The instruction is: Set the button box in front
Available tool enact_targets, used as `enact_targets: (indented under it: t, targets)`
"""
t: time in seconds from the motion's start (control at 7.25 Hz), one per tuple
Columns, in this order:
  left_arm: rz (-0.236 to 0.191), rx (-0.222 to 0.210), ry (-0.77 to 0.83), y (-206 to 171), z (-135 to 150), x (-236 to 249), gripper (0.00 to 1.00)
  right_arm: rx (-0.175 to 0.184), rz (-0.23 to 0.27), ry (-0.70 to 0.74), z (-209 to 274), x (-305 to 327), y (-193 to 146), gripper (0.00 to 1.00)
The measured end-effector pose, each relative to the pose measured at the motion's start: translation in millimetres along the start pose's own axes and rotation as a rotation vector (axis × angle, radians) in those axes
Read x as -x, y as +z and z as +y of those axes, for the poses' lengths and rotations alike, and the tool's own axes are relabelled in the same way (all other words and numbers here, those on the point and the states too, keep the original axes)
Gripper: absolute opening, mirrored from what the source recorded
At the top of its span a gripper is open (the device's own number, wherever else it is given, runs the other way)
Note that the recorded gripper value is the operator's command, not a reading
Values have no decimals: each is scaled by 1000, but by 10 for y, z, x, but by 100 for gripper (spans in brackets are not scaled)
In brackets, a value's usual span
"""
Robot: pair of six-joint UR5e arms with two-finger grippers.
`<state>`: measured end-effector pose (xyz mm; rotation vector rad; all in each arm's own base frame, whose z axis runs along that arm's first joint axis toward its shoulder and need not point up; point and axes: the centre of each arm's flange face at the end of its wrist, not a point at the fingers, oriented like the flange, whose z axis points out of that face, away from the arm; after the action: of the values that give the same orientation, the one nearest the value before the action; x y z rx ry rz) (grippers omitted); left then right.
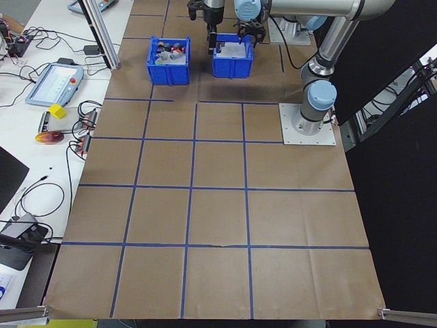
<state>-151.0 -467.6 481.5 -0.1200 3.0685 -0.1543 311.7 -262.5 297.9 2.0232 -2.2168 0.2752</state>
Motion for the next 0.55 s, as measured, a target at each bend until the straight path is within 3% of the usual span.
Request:
enact_targets:
  t: [0.14,0.41,0.55]
  targets:
    - [1,-3,1,0,-8,-1,99,5,2,24,42,-132,-222,100]
    - [1,-8,-2,8,-20,-3,99,82,-79,126,261,-670,-750,100]
    - [2,-9,-4,7,-25,-4,99,102,-98,203,455,-988,-950,100]
